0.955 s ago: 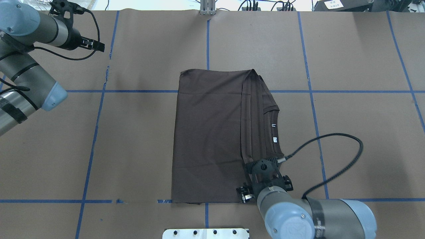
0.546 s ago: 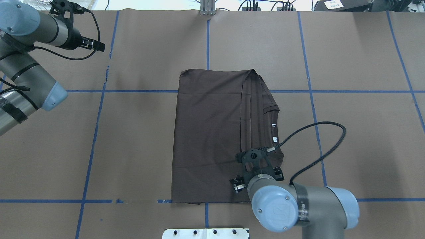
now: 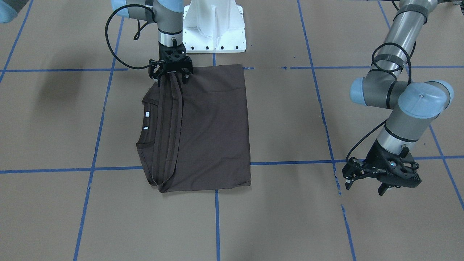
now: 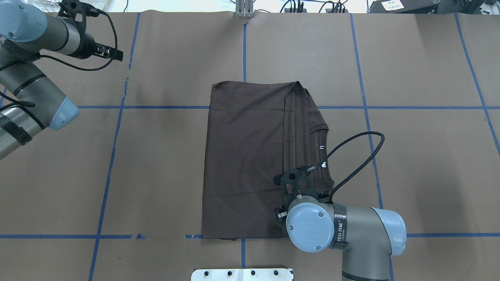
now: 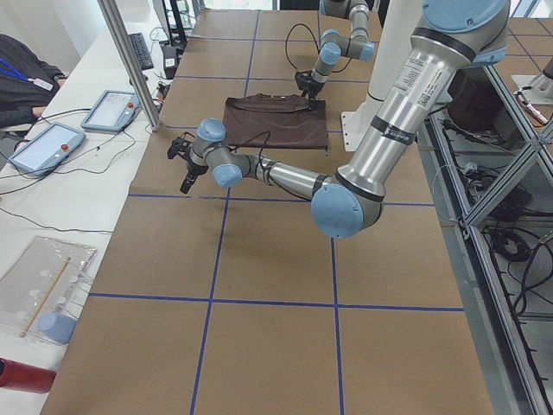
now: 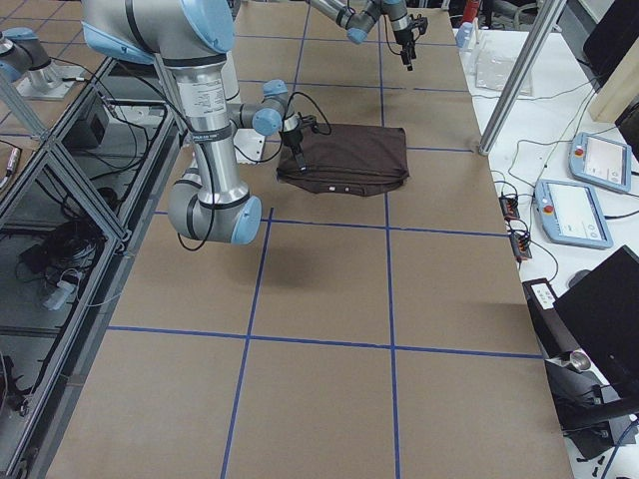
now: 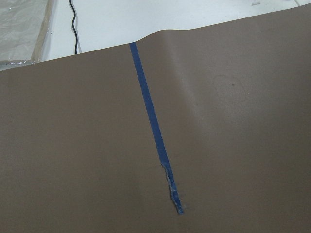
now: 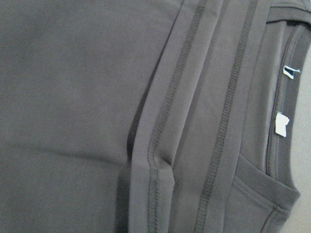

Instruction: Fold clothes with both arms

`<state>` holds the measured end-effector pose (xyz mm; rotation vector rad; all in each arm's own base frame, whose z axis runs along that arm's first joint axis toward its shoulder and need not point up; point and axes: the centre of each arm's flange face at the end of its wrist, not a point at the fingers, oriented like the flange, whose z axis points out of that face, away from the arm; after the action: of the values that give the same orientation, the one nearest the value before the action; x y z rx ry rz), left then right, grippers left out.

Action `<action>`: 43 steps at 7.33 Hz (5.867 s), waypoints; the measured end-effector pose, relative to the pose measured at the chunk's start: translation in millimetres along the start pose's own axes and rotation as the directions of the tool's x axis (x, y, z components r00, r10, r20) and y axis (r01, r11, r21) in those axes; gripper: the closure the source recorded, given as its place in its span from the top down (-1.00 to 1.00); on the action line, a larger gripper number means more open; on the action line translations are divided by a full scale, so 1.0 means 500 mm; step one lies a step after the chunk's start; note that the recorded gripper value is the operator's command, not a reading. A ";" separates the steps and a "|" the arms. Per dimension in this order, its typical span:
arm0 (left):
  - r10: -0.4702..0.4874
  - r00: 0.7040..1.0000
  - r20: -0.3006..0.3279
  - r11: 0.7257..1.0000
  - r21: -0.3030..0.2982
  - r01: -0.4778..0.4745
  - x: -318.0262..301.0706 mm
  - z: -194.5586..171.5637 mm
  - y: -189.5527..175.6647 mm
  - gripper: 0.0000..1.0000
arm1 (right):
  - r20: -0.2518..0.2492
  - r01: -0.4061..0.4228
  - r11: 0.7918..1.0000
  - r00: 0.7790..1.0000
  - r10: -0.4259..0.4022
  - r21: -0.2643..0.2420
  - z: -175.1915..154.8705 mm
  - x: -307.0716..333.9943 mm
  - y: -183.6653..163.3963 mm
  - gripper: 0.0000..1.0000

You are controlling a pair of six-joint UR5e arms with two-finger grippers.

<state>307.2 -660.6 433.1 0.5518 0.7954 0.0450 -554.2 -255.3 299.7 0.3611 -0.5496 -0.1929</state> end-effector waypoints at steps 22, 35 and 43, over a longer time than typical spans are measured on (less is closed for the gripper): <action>-0.670 0.708 -0.223 0.733 -0.348 0.585 0.700 -0.221 0.592 0.00 | 0.384 -0.574 0.819 0.756 0.530 -0.001 -0.079 0.198 0.000 1.00; -0.654 0.735 -0.180 0.728 -0.412 0.548 0.737 -0.230 0.730 -0.86 | 0.379 -0.576 0.818 0.758 0.531 0.006 -0.075 0.202 0.000 1.00; -0.661 0.726 -0.187 0.725 -0.406 0.556 0.740 -0.236 0.725 -1.00 | 0.202 -0.712 0.702 0.684 0.701 -0.022 -0.107 0.052 0.047 0.39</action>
<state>547.0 -206.9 296.2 -0.0694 1.2391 -0.3640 -501.4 -225.8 278.6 0.1611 -0.8585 0.5575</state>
